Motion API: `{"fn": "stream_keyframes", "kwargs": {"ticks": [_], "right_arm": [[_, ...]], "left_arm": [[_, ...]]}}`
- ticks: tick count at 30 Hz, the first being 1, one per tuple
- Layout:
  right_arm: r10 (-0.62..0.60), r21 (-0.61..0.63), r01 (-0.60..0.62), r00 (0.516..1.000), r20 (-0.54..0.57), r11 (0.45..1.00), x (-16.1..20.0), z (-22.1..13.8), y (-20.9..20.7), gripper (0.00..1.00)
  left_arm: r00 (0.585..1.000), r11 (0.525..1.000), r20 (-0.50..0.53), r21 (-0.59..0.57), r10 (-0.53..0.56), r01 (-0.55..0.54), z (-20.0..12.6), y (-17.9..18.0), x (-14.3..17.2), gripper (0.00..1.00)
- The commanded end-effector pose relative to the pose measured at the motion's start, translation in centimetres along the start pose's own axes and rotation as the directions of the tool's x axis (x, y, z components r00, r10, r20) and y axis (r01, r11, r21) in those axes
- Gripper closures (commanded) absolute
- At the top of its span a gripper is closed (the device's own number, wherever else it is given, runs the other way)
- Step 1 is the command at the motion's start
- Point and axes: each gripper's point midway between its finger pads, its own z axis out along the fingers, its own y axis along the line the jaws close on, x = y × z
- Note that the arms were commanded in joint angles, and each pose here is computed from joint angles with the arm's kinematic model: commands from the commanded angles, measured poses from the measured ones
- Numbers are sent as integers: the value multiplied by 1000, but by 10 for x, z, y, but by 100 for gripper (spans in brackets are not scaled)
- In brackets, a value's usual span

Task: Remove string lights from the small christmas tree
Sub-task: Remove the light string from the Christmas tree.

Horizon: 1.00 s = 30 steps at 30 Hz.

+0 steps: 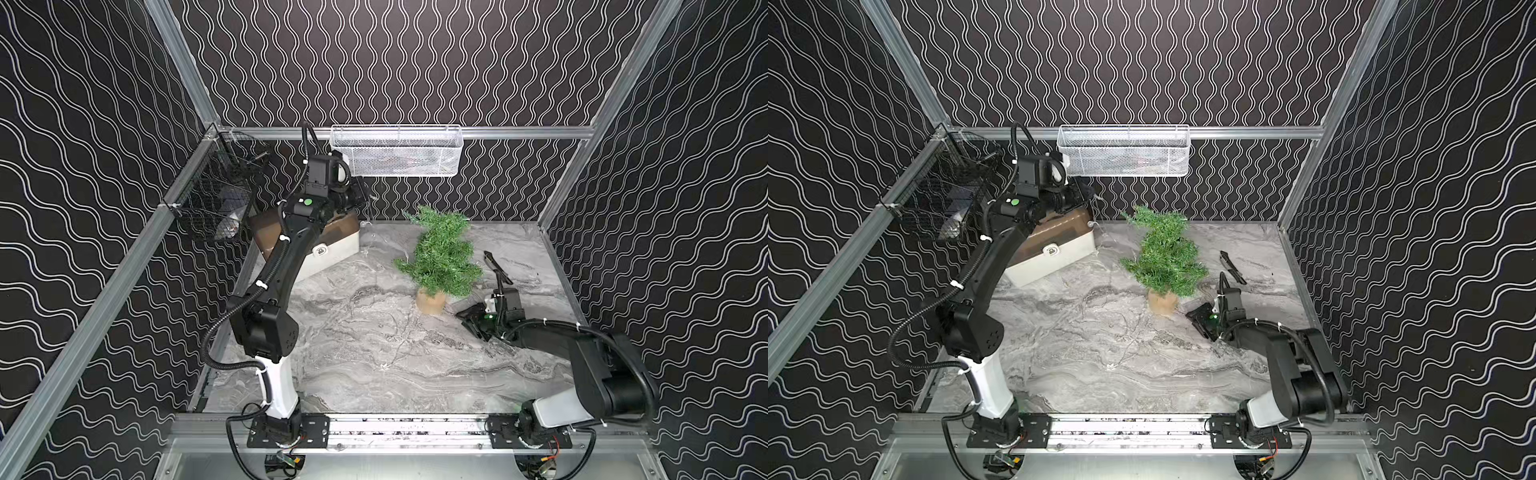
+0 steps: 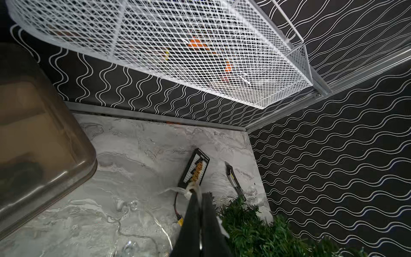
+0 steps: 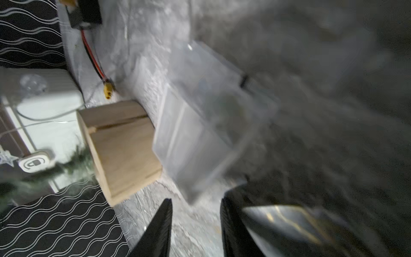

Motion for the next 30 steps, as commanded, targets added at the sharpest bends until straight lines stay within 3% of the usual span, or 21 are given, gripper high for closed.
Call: {"fn": "stream_keyframes", "kwargs": {"ticks": [1, 7, 14, 20, 25, 30], "right_arm": [[46, 39, -49, 996, 76, 998, -25, 11, -6, 65], [39, 70, -48, 991, 128, 996, -73, 27, 1, 68], [40, 1, -41, 996, 77, 999, -104, 66, 30, 70], [8, -61, -7, 1000, 29, 998, -96, 93, 65, 72], [-43, -127, 38, 999, -34, 991, -79, 112, 98, 73], [-67, -157, 55, 995, -72, 986, -70, 105, 100, 74]], "left_arm": [[998, 999, 46, 16, 35, -36, -13, -4, -13, 98], [998, 1000, 59, 8, 29, -29, -21, 3, -18, 98], [997, 999, 78, -40, -7, 10, -32, 30, -27, 98], [987, 987, 149, -136, -58, 79, -64, 72, -45, 98], [963, 959, 248, -232, -105, 164, -110, 119, -66, 98], [946, 948, 304, -251, -113, 194, -138, 132, -71, 99]]}}
